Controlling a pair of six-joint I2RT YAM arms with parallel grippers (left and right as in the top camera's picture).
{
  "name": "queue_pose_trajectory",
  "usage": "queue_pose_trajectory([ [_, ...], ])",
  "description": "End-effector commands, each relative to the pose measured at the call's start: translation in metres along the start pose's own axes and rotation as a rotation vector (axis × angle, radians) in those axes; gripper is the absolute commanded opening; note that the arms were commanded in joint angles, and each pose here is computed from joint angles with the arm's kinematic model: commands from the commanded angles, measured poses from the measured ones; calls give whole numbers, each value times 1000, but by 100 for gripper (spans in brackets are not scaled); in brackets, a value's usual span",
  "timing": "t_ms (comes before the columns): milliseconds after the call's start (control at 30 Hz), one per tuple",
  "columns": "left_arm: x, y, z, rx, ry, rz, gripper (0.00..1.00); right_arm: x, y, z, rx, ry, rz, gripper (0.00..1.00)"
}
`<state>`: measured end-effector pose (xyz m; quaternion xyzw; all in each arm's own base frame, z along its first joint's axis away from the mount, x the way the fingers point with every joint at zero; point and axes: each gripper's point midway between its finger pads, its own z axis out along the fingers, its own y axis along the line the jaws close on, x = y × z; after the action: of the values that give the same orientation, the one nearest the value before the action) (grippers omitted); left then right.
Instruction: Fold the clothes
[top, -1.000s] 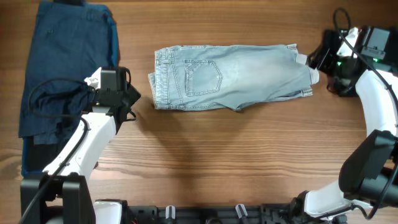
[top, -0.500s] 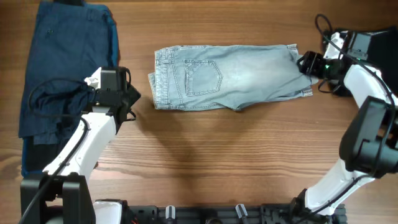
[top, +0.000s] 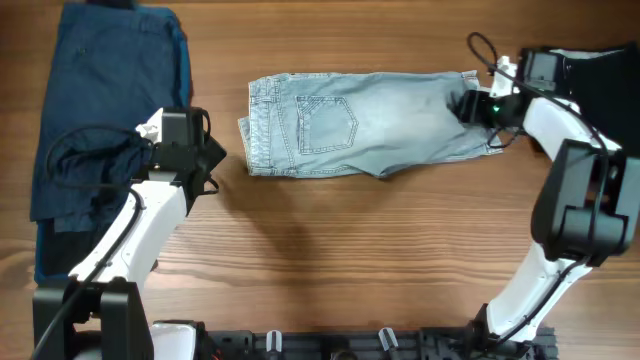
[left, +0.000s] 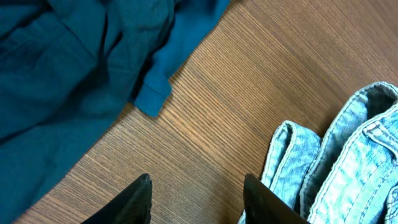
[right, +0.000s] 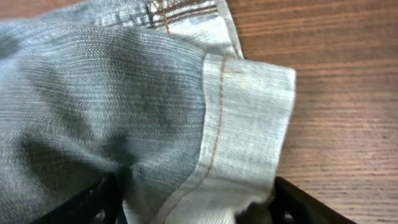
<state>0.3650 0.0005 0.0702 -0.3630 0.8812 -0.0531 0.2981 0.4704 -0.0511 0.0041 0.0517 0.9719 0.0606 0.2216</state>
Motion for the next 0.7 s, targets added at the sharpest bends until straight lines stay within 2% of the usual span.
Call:
queue_pose_trajectory([
  [0,-3,-2,-1,6,-6,-6,47,43,4,35,114,143,-54,67],
  [100,-3,-2,-1,6,-6,-6,47,52,4,38,150,174,-45,50],
  [233,-3,-2,-1,6,-6,-6,47,56,-4,35,170,192,10,10],
  [267,-3,-2,-1,6,-6,-6,47,59,-8,34,175,200,39,4],
  [467,-3,-2,-1,6,-5,-6,47,48,-44,5,202,189,204,4],
  [667,-3,-2,-1,7,-6,-6,47,19,-52,-37,83,111,269,4],
])
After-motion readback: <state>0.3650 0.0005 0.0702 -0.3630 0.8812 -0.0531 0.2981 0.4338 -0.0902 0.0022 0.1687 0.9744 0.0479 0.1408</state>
